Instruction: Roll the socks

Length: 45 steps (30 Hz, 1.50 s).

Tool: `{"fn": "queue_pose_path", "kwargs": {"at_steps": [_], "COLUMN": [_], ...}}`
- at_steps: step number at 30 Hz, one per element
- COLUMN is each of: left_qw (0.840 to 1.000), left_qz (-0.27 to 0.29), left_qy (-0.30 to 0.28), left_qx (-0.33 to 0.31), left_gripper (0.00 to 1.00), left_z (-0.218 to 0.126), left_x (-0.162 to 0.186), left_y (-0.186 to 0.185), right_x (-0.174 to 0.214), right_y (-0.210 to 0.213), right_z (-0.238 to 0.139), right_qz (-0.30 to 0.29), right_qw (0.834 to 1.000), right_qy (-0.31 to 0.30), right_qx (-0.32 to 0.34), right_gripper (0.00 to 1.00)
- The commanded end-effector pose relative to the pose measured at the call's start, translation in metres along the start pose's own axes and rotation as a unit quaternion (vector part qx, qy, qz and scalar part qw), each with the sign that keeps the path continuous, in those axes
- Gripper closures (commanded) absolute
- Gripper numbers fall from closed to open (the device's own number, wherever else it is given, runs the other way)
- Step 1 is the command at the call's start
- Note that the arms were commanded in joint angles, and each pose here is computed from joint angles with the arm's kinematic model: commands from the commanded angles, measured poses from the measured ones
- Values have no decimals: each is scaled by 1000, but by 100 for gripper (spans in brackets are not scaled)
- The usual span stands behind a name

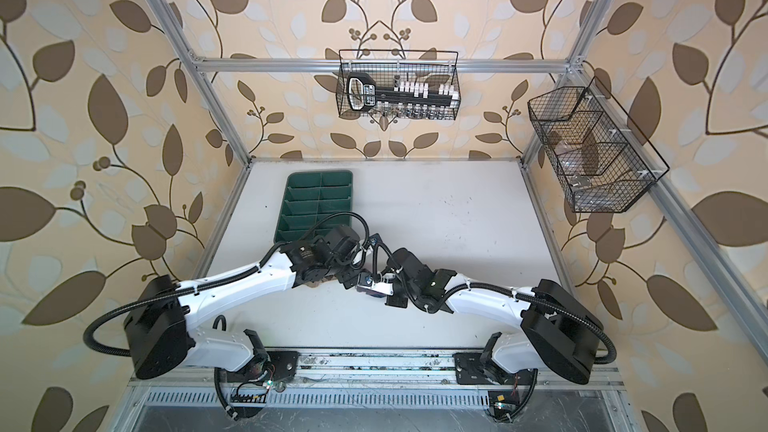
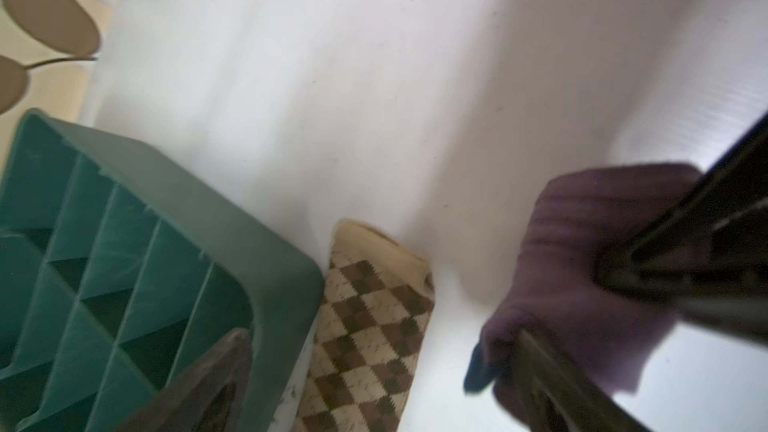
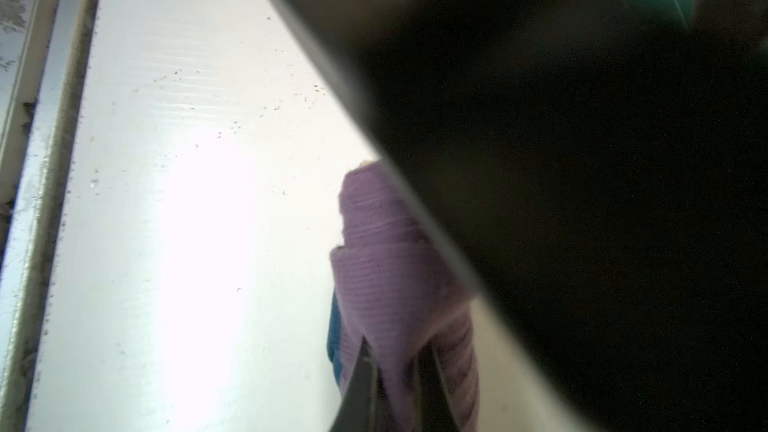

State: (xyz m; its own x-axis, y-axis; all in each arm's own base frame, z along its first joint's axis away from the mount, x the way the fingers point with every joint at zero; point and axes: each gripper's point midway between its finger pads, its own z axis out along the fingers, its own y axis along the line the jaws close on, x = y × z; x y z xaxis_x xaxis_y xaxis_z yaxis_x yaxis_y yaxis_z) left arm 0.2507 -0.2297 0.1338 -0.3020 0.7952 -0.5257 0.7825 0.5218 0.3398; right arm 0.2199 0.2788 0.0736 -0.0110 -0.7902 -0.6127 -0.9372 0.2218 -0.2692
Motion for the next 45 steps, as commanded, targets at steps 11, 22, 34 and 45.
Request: {"fn": "queue_pose_path", "kwargs": {"at_steps": [11, 22, 34, 45], "left_qw": [976, 965, 967, 982], "left_qz": [7, 228, 225, 184], "left_qy": [-206, -127, -115, -36], "left_qx": [68, -9, -33, 5], "left_gripper": [1, 2, 2, 30], "left_z": [-120, -77, 26, 92], "left_x": [-33, -35, -61, -32], "left_y": [-18, -61, -106, -111], "right_x": [89, 84, 74, 65], "right_y": [20, 37, 31, 33], "right_z": [-14, -7, 2, -3], "right_qz": [132, 192, 246, 233], "right_qw": [971, 928, 901, 907], "right_qy": [170, 187, 167, 151], "right_qx": [-103, -258, -316, -315], "right_gripper": [100, 100, 100, 100]}}
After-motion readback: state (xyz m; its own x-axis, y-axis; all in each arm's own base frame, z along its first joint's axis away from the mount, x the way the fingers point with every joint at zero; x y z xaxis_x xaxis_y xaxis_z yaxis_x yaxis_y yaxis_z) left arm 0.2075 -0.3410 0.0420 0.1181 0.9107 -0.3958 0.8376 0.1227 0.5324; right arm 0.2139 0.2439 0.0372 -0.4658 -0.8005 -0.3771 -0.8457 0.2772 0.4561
